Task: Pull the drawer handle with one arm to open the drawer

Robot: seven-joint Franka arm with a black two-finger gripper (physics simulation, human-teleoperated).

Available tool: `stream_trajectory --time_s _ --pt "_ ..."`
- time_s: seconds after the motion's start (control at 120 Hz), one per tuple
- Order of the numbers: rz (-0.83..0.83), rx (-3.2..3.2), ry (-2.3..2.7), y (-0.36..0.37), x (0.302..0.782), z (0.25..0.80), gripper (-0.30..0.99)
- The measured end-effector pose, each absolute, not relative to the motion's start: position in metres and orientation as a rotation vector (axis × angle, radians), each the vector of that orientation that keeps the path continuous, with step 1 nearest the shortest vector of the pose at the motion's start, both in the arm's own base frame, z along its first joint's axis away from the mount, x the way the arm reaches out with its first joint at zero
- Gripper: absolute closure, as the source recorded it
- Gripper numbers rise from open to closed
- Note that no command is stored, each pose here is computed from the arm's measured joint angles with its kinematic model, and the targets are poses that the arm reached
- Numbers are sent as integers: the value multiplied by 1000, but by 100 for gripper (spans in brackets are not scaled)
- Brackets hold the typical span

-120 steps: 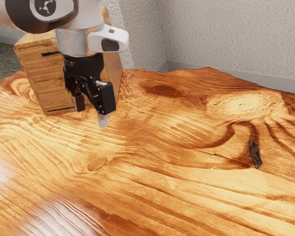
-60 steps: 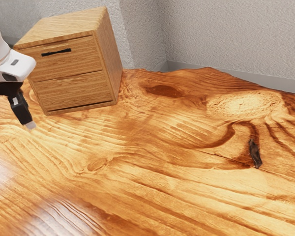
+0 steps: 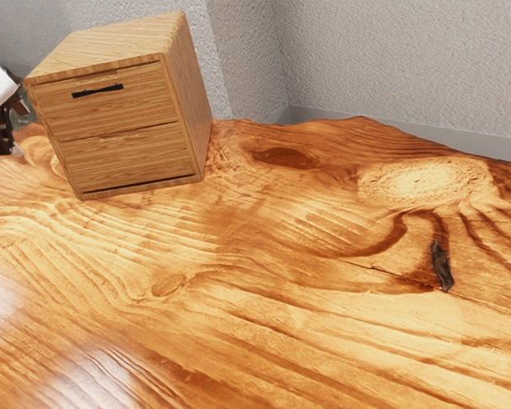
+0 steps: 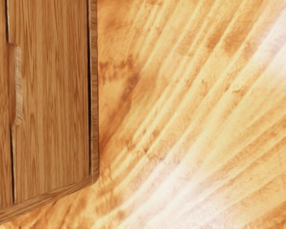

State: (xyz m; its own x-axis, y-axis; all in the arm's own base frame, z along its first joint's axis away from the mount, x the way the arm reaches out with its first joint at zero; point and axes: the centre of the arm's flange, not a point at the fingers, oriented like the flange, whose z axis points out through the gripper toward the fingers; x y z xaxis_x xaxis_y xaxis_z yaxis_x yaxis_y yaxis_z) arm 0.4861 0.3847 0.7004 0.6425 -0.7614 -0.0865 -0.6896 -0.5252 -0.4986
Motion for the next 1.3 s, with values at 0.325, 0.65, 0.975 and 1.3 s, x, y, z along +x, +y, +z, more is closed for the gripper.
stream_trajectory --time_s 0.325,0.65,0.975,1.3 --pt "-266 -2208 1416 426 483 711 0" --pt "-286 -2118 1459 469 458 730 0" --pt "-530 -2128 1347 483 473 718 0" --pt "-580 -2261 1223 491 474 704 0"
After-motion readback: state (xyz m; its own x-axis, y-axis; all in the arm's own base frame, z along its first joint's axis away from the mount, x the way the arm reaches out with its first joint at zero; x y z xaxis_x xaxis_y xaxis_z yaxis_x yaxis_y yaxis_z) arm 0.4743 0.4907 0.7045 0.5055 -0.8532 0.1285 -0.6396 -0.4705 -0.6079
